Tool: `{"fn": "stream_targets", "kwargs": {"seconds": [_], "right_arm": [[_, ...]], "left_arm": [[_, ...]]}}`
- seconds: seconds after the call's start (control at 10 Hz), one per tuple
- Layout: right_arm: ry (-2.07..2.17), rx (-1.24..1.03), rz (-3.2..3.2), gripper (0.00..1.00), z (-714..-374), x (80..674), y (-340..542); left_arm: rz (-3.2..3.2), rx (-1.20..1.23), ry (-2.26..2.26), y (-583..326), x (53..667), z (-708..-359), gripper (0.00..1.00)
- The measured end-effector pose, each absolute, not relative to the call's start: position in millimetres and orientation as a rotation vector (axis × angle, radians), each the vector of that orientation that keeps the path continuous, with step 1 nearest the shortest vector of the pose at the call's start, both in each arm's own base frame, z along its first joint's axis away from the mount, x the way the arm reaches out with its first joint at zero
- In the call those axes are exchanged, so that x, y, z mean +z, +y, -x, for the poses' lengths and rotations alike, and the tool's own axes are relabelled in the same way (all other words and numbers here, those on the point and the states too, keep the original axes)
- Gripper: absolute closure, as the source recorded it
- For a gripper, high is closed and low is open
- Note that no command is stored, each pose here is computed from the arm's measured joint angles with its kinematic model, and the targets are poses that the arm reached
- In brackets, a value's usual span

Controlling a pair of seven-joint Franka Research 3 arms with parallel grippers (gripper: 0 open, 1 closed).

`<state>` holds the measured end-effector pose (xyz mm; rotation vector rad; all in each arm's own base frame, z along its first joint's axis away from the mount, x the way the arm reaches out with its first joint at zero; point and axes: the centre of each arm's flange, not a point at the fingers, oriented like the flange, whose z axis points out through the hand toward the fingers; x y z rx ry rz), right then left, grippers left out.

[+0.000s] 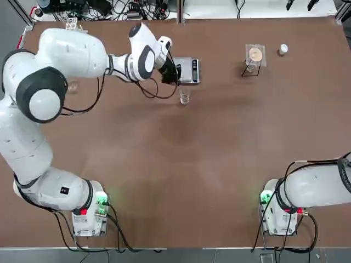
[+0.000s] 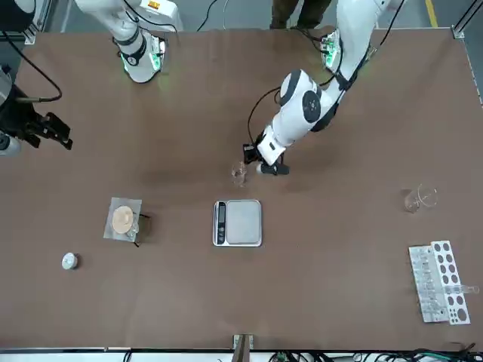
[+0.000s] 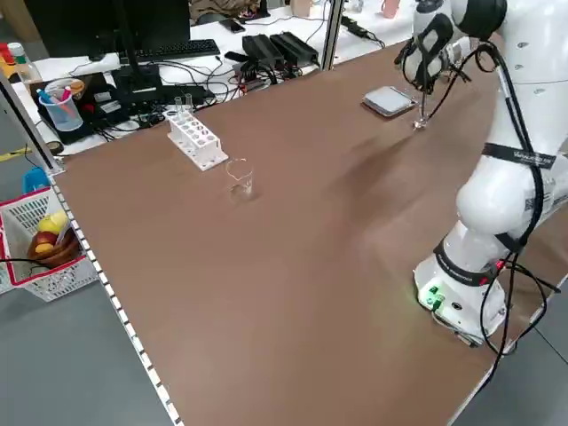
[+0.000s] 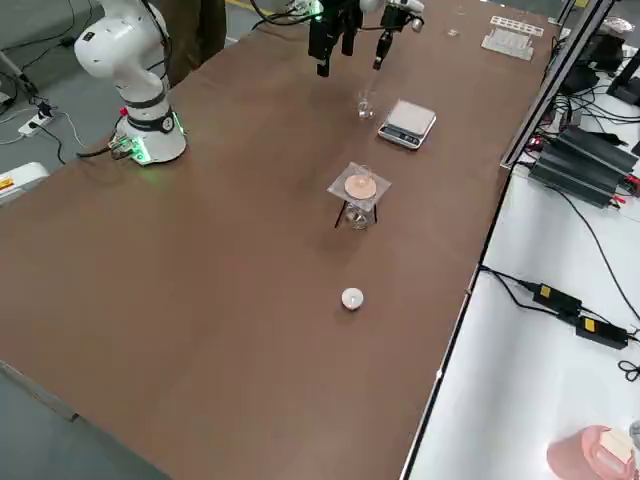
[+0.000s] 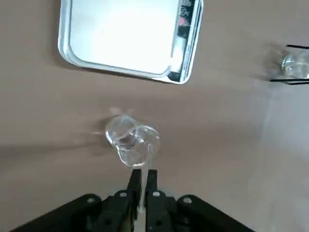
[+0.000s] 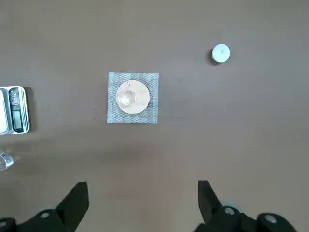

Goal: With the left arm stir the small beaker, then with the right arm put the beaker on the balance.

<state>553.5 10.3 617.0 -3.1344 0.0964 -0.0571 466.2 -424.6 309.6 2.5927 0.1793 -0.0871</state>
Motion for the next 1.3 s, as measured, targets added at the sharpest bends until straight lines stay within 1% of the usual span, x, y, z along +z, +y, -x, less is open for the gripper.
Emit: {"fn": "stream_targets", "kwargs": {"seconds": [0.6,0.9,1.3], "right_arm": [[0.097,-0.057,3.134,0.00,-553,617,10],[0.097,-0.053,3.135,0.00,-553,617,10],[0.095,-0.049,3.135,0.00,-553,617,10]], "left_arm": [[-2.722,-0.016,0.214,-433,319,-458,0.93],[-2.775,0.043,0.282,-459,326,-437,0.93],[-2.879,0.098,0.345,-480,329,-421,0.93]]}}
